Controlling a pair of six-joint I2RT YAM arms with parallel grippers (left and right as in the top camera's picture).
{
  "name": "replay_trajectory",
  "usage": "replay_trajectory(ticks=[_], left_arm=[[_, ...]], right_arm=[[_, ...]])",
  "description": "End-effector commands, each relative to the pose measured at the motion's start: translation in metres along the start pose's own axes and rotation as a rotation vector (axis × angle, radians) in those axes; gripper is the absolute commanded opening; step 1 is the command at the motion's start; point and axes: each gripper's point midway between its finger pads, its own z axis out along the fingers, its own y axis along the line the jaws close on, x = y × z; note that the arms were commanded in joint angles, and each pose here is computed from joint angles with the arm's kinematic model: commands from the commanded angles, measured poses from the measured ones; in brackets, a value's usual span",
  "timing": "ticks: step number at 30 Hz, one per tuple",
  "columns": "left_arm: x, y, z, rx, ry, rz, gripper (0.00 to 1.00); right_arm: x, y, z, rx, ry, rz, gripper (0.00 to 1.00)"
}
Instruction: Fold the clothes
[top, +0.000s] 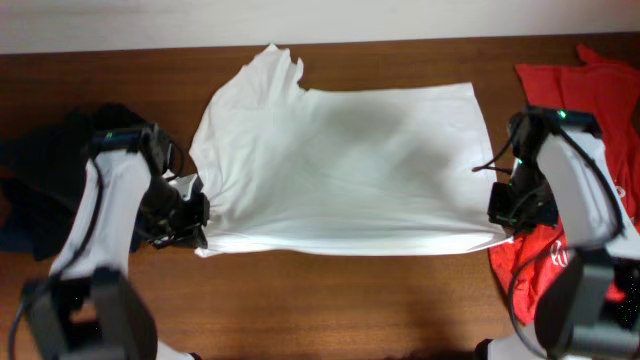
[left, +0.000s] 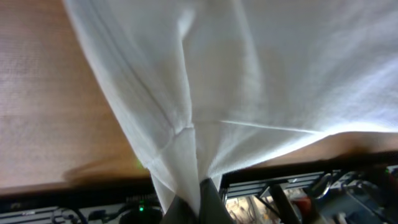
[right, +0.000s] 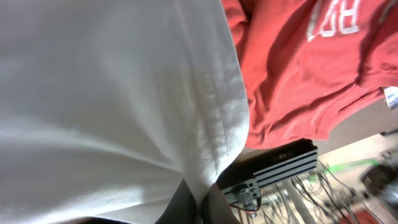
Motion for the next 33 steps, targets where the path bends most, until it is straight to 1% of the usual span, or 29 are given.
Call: replay_trajectory(ticks=[1, 2, 3, 4, 8, 10, 12, 14, 17, 18, 19, 20, 21, 22, 23, 24, 25, 27, 29, 30, 32, 33], left_arm=[[0.018, 0.0, -0.028, -0.022, -0.156, 0.035, 0.0], [0.01, -0.001, -0.034, -0.017, -0.214, 0.022, 0.0], [-0.007, -0.005, -0.039, 0.006, -0.295, -0.02, 0.0], [-0.024, -0.01, -0.041, 0.03, -0.345, -0.011, 0.0], [-0.081, -0.012, -0.035, 0.049, -0.451, 0.017, 0.0], [-0.12, -0.01, -0.024, 0.061, -0.504, 0.001, 0.0], [-0.143, -0.011, -0.016, 0.076, -0.534, 0.004, 0.0], [-0.171, -0.013, -0.017, 0.087, -0.611, 0.025, 0.0], [-0.194, -0.026, -0.014, 0.129, -0.668, 0.07, 0.01], [-0.201, -0.031, -0.01, 0.13, -0.68, 0.087, 0.04], [-0.205, -0.033, -0.008, 0.131, -0.684, 0.095, 0.07], [-0.208, -0.035, -0.007, 0.133, -0.692, 0.101, 0.3], [-0.213, -0.037, -0.014, 0.138, -0.723, 0.111, 0.65], [-0.216, -0.04, -0.024, 0.142, -0.749, 0.12, 0.68], [-0.218, -0.046, -0.045, 0.151, -0.785, 0.133, 0.68], [-0.213, -0.051, -0.053, 0.168, -0.782, 0.141, 0.68], [-0.201, -0.056, -0.049, 0.191, -0.736, 0.144, 0.68], [-0.181, -0.054, -0.025, 0.149, -0.622, 0.13, 0.68], [-0.153, -0.037, 0.005, 0.027, -0.49, 0.087, 0.68], [-0.144, -0.034, 0.019, 0.015, -0.448, 0.081, 0.68], [-0.133, -0.026, 0.041, 0.003, -0.402, 0.069, 0.68], [-0.133, -0.022, 0.047, -0.011, -0.405, 0.067, 0.68]], right_arm=[[0.004, -0.01, -0.014, 0.007, -0.09, 0.041, 0.04], [-0.003, -0.009, -0.016, -0.002, -0.127, 0.047, 0.04], [-0.022, -0.005, -0.018, -0.021, -0.197, 0.058, 0.04], [-0.037, -0.001, -0.021, -0.035, -0.255, 0.065, 0.04], [-0.085, 0.022, -0.039, -0.162, -0.449, 0.049, 0.04], [-0.106, 0.026, -0.048, -0.182, -0.53, 0.058, 0.04], [-0.121, 0.031, -0.045, -0.191, -0.556, 0.06, 0.04], [-0.141, 0.038, -0.029, -0.189, -0.551, 0.06, 0.05], [-0.17, 0.048, -0.007, -0.192, -0.562, 0.06, 0.05], [-0.182, 0.052, -0.002, -0.197, -0.581, 0.063, 0.05], [-0.188, 0.056, -0.001, -0.212, -0.595, 0.061, 0.13], [-0.193, 0.064, -0.002, -0.255, -0.607, 0.05, 0.44], [-0.193, 0.065, -0.002, -0.261, -0.604, 0.047, 0.63], [-0.19, 0.065, 0.0, -0.258, -0.592, 0.047, 0.63], [-0.183, 0.064, 0.006, -0.25, -0.554, 0.043, 0.63], [-0.176, 0.063, 0.01, -0.242, -0.521, 0.041, 0.62], [-0.161, 0.061, 0.025, -0.222, -0.447, 0.036, 0.6], [-0.151, 0.057, 0.045, -0.189, -0.4, 0.036, 0.58], [-0.148, 0.058, 0.056, -0.184, -0.382, 0.035, 0.56], [-0.143, 0.057, 0.06, -0.18, -0.363, 0.033, 0.49], [-0.134, 0.056, 0.07, -0.171, -0.331, 0.03, 0.47], [-0.133, 0.057, 0.076, -0.171, -0.329, 0.03, 0.47]])
